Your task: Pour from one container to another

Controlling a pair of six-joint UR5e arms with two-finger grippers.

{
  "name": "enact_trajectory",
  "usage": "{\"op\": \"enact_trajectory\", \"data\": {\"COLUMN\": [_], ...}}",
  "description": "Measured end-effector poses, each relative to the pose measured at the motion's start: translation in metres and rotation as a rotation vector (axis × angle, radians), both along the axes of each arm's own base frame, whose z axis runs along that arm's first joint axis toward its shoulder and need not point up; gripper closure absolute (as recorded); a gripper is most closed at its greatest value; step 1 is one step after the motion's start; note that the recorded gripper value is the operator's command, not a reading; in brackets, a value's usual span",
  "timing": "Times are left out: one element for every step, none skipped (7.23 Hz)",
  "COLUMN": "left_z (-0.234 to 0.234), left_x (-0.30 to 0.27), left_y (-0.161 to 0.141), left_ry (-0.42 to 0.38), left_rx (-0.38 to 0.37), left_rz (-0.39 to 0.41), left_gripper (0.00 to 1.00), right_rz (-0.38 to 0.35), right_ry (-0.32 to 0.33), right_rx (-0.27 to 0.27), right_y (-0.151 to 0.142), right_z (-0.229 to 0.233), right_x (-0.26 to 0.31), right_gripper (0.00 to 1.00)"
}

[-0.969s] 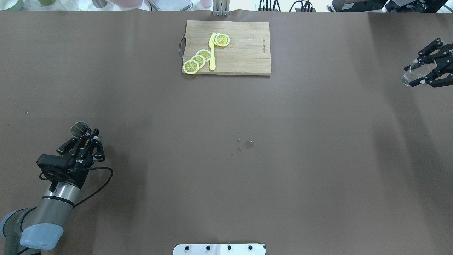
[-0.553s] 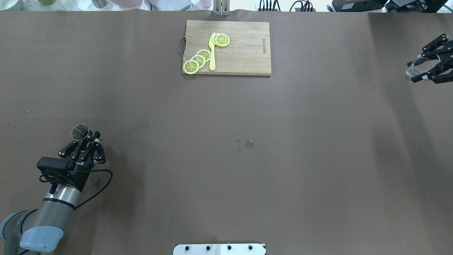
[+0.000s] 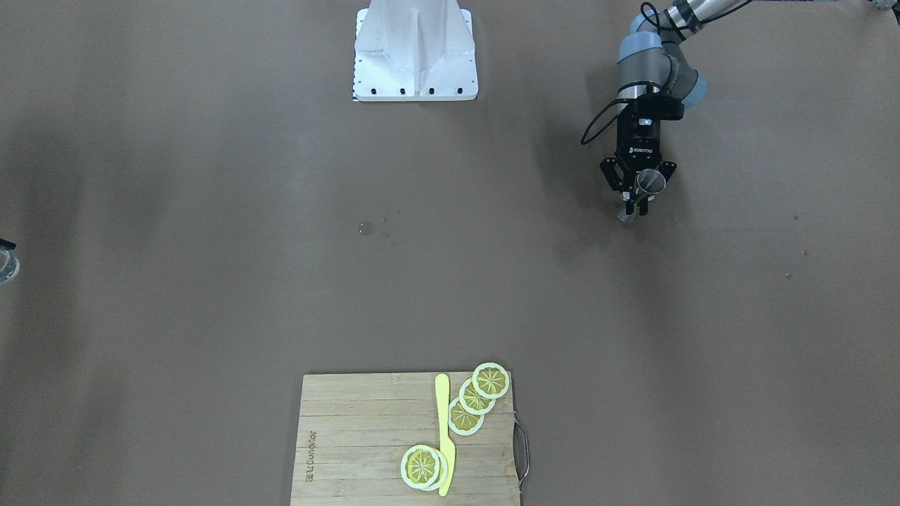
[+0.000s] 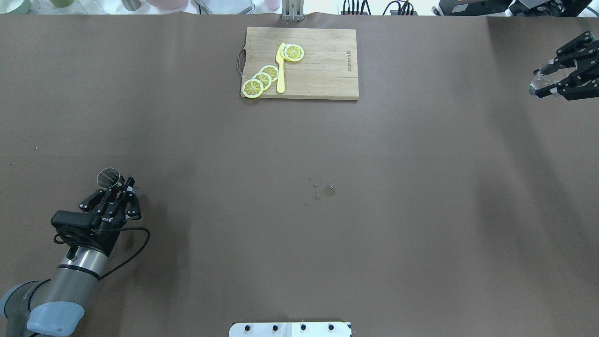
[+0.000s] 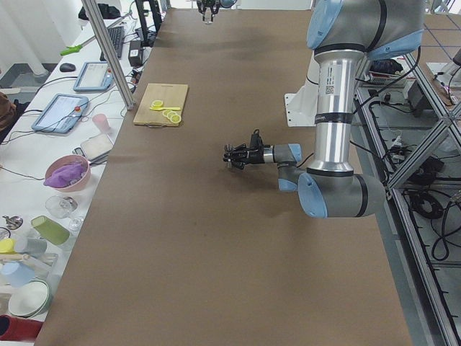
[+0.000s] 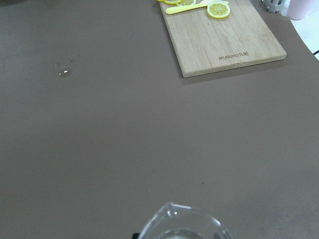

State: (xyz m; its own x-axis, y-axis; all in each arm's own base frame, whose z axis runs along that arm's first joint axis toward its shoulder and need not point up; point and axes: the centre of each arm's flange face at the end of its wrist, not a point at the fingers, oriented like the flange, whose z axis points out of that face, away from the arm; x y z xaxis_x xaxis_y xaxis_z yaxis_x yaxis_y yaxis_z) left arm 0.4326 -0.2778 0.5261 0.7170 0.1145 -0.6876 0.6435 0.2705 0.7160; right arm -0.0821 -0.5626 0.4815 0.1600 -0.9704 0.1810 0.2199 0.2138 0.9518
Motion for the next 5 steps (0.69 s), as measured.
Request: {"op": "enact_trajectory", "data": {"left_z": [0.000,0.000,0.000,-0.001,-0.001], "left_x": [0.001,0.001,0.000,0.001,0.001], "left_y": [0.001,0.001,0.002,0.002,0.002], "left_ry": [0.002,0.006,0.012,0.015,0.016], "left_rx": [0.000,0.001,0.001,0.002,0.002], "left_rz": [0.003,0.004,0.004,0.005,0.006], "left_gripper": [0.90,0.84,0.72,0.59,0.56], "right_rz": [0.015,0.028,0.043,0.062,0.085], "right_ry": [0.008,0.018,0.026,0.035,0.043], "right_rx": [-0.007,-0.004,-0.002,-0.001,-0.001], "right_y": [0.012,0.026,0.041,0.056,0.067], "right_z": [-0.008,-0.015,-0.023,-0.031,-0.037], "right_x": [-0.007,-0.013,-0.019,-0.025,-0.033], "right_gripper": [1.00,1.00,1.00,1.00,1.00]}}
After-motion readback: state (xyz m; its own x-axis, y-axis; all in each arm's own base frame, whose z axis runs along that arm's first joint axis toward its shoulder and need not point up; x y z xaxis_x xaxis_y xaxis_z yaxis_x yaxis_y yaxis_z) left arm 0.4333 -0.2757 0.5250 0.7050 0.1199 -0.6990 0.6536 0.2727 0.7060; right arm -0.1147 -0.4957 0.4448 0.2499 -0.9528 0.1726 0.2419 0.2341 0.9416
